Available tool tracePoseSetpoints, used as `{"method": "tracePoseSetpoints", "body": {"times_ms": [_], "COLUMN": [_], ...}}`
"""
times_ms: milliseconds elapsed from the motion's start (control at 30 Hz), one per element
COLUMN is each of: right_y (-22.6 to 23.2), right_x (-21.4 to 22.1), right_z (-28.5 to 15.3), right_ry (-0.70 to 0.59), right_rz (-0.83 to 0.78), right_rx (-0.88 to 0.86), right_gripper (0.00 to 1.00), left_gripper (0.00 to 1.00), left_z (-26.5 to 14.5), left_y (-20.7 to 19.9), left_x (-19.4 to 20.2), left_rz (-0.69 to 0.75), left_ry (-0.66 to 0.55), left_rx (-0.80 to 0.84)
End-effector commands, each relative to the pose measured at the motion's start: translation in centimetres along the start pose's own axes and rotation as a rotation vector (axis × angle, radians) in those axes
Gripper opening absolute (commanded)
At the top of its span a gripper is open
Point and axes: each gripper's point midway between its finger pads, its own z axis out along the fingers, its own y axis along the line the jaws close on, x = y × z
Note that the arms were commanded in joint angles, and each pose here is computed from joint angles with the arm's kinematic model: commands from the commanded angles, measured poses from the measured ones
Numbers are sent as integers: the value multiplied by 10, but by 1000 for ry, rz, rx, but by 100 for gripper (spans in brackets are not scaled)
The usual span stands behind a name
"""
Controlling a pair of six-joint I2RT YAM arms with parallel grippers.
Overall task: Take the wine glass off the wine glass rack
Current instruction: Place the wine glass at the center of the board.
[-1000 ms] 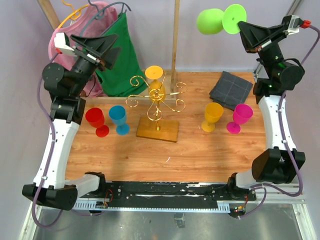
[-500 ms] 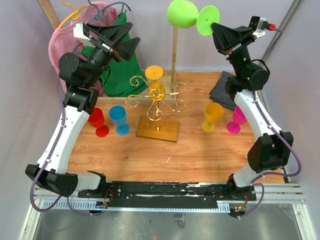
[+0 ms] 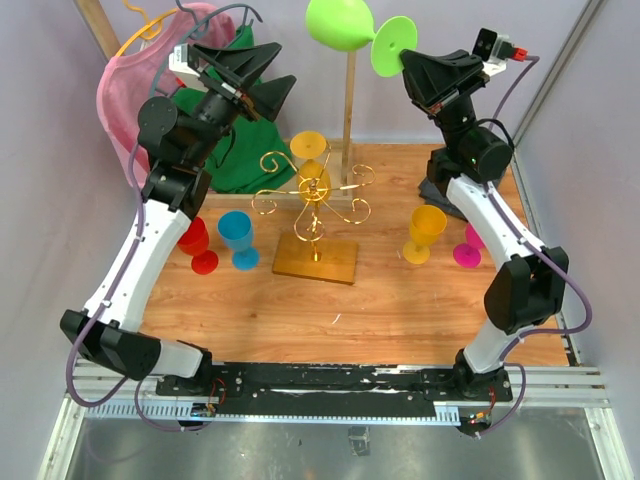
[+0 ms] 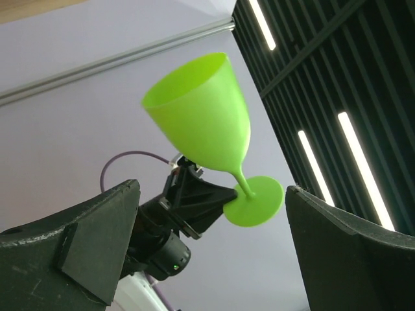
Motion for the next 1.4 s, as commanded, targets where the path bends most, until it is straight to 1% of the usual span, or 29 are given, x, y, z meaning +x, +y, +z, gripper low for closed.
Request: {"method": "tracePoseSetpoints", "body": {"times_ms": [0, 267, 433, 667, 1000, 1133, 1267, 1367], "right_y": [33, 10, 2, 5, 12, 18, 15, 14], "right_x": [14, 35, 48, 57, 75, 80, 83, 85], "right_z": [12, 11, 15, 16, 15, 19, 18, 17], "right_ry": [13, 27, 34, 48, 108, 123, 130, 134], "right_rz": [-49, 4, 38, 49, 30, 23, 31, 34], "right_rx": [-143, -133, -145, -148, -165, -187, -182, -176], "right_gripper": [1, 1, 1, 1, 1, 1, 1, 1], "left_gripper": [99, 99, 99, 99, 99, 99, 99, 99], "left_z": [3, 6, 5, 3, 8, 10, 13, 15], "left_y": [1, 5, 5, -3, -2, 4, 12, 9], "left_x": [2, 0, -1, -5, -6, -6, -7, -9], "left_rz": [-1, 73, 84, 95, 38, 11, -6, -2], "left_ry": [5, -3, -14, -37, -34, -29, -33, -37], "left_rx": [9, 19, 21, 43, 40, 17, 2, 11]}}
